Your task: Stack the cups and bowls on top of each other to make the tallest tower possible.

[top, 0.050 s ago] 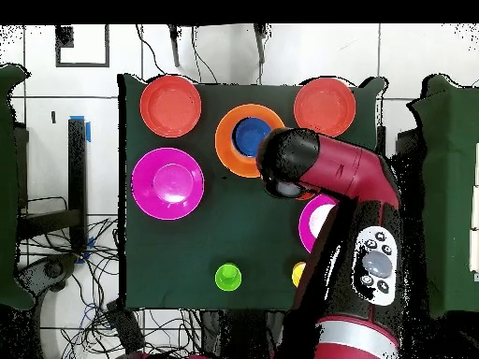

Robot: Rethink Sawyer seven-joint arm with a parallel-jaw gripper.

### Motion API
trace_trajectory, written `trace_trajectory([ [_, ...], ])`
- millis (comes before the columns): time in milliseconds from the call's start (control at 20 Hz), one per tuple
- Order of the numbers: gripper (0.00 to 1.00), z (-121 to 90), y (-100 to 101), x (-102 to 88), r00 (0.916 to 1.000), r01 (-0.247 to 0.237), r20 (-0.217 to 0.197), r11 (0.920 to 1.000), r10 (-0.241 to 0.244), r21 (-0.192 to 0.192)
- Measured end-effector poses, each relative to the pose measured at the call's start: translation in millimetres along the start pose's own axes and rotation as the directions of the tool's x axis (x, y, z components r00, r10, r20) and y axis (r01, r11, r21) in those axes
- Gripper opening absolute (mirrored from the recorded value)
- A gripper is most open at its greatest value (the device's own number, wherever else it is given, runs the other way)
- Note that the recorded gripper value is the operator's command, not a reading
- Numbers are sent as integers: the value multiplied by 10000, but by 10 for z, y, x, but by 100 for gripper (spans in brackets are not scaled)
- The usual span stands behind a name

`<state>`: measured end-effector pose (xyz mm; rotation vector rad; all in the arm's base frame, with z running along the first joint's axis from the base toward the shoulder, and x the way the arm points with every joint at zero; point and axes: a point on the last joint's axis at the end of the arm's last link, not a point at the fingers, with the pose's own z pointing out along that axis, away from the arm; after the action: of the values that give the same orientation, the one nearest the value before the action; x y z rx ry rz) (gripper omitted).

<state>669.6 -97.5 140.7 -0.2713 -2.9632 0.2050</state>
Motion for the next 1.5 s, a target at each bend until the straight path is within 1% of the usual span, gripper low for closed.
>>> trace_trajectory([
  [200, 0, -77, 30, -95, 9997, 70, 216, 10000, -72, 52],
  [250, 0, -124, 58, -149, 9994, 123, 314, 9999, -125, 80],
  [400, 0, -159, 99, -214, 9991, 195, 381, 9998, -199, 107],
  [650, 0, -167, 203, -269, 9989, 345, 318, 9993, -349, 113],
  [700, 0, -166, 267, -274, 9988, 398, 274, 9992, -399, 70],
  [850, 0, -155, 327, -280, 9987, 441, 250, 9990, -441, 27],
  [1000, 0, -142, 432, -288, 9984, 509, 247, 9987, -508, -21],
  [1050, 0, -140, 514, -287, 9980, 591, 248, 9982, -590, -46],
  [1250, 0, -141, 635, -276, 9974, 677, 248, 9977, -675, -79],
  [1350, 0, -128, 745, -264, 9973, 706, 225, 9974, -704, -120],
  [1450, 0, -110, 810, -255, 9973, 710, 194, 9974, -707, -147],
  [1500, 0, -81, 900, -241, 9975, 693, 142, 9974, -690, -193],
])
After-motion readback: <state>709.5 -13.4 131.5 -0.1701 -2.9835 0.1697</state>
